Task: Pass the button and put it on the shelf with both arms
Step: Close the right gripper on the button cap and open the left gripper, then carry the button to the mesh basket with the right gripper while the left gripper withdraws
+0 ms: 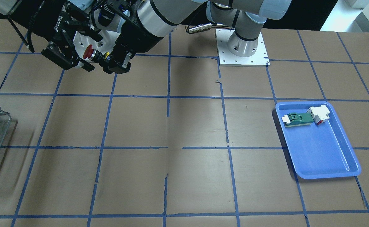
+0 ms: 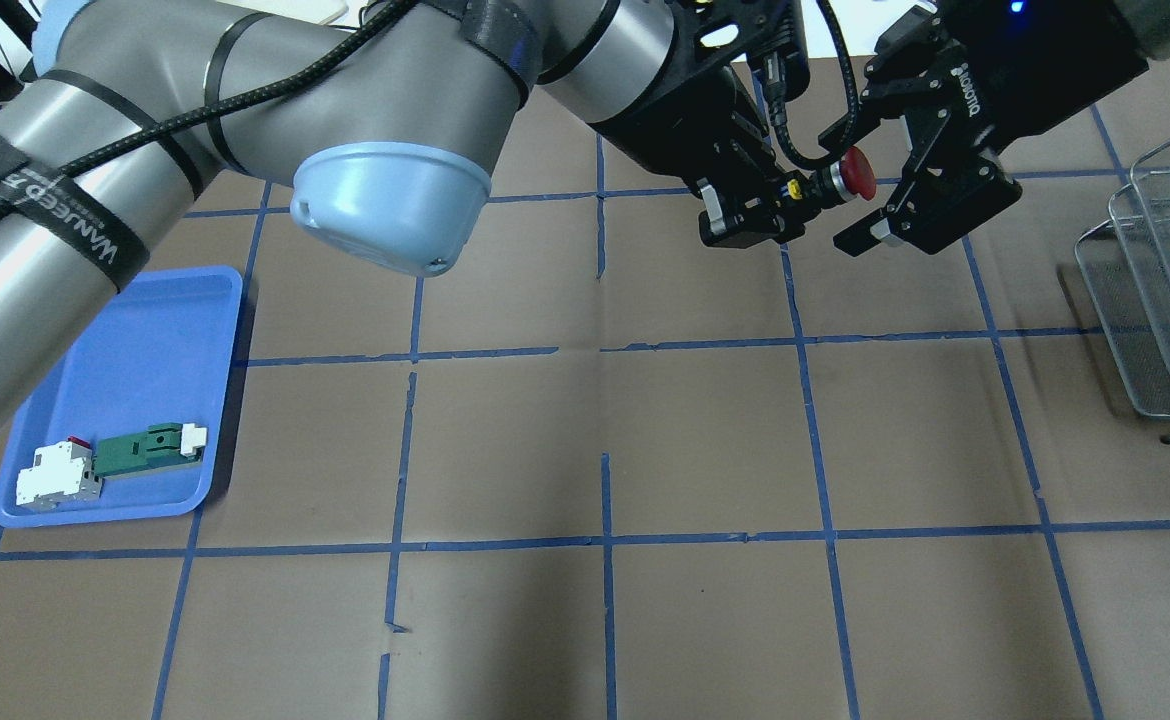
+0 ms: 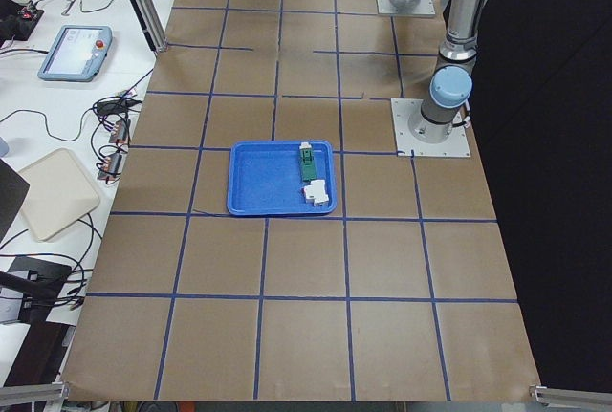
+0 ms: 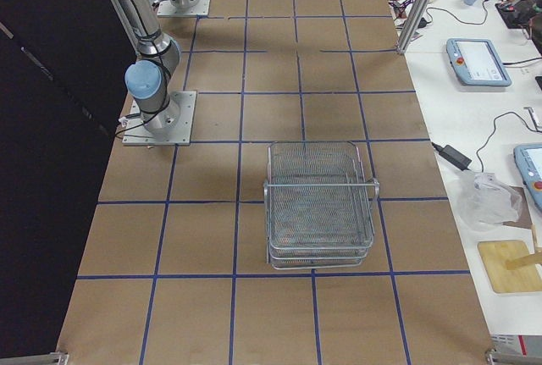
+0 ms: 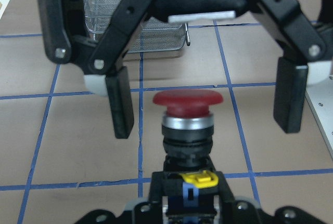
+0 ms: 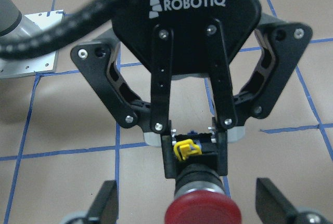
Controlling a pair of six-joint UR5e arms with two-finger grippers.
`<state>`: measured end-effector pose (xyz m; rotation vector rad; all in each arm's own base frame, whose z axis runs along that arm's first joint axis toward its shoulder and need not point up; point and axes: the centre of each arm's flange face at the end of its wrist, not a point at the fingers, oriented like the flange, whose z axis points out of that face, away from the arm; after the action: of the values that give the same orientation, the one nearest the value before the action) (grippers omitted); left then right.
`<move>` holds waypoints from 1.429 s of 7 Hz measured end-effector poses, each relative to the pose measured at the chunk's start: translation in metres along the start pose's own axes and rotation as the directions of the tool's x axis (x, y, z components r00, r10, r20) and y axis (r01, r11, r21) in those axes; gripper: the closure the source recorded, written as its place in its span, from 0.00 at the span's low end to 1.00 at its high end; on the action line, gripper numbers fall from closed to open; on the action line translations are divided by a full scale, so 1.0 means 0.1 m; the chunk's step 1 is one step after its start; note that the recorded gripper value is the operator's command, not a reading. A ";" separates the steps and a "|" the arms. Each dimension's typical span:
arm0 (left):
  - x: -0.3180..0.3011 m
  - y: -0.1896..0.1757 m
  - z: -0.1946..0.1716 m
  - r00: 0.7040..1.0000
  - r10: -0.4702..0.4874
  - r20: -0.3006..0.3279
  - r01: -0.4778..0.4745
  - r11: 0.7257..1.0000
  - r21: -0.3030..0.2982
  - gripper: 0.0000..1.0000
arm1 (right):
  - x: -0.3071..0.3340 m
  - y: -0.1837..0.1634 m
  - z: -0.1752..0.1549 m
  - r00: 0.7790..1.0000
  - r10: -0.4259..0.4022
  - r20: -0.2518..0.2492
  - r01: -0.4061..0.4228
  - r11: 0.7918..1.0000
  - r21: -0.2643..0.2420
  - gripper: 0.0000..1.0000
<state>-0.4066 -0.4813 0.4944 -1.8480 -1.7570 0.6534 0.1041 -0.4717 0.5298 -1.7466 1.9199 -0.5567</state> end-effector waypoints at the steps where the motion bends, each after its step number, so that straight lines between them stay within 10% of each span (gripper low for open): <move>1: 0.01 0.00 0.00 1.000 0.000 -0.001 0.000 1.000 0.000 1.00 | 0.00 0.00 0.00 1.000 -0.001 0.000 0.001 1.000 0.001 0.77; 4: 0.03 -0.01 0.00 1.000 -0.001 -0.002 0.001 1.000 -0.001 0.90 | 0.00 -0.01 0.00 1.000 -0.002 -0.001 0.002 1.000 0.000 1.00; 5: 0.04 -0.02 -0.02 1.000 -0.003 0.001 0.003 1.000 -0.002 0.01 | 0.00 -0.01 -0.01 1.000 -0.003 -0.002 0.003 1.000 0.000 1.00; 10: 0.13 -0.03 -0.18 0.999 -0.011 0.035 0.013 0.998 -0.054 0.00 | -0.01 0.04 -0.06 1.000 0.027 -0.012 -0.027 0.999 -0.026 1.00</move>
<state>-0.3960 -0.4692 0.5099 -1.8709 -1.8237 0.6435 0.0973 -0.4706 0.5324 -1.7344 1.9642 -0.5361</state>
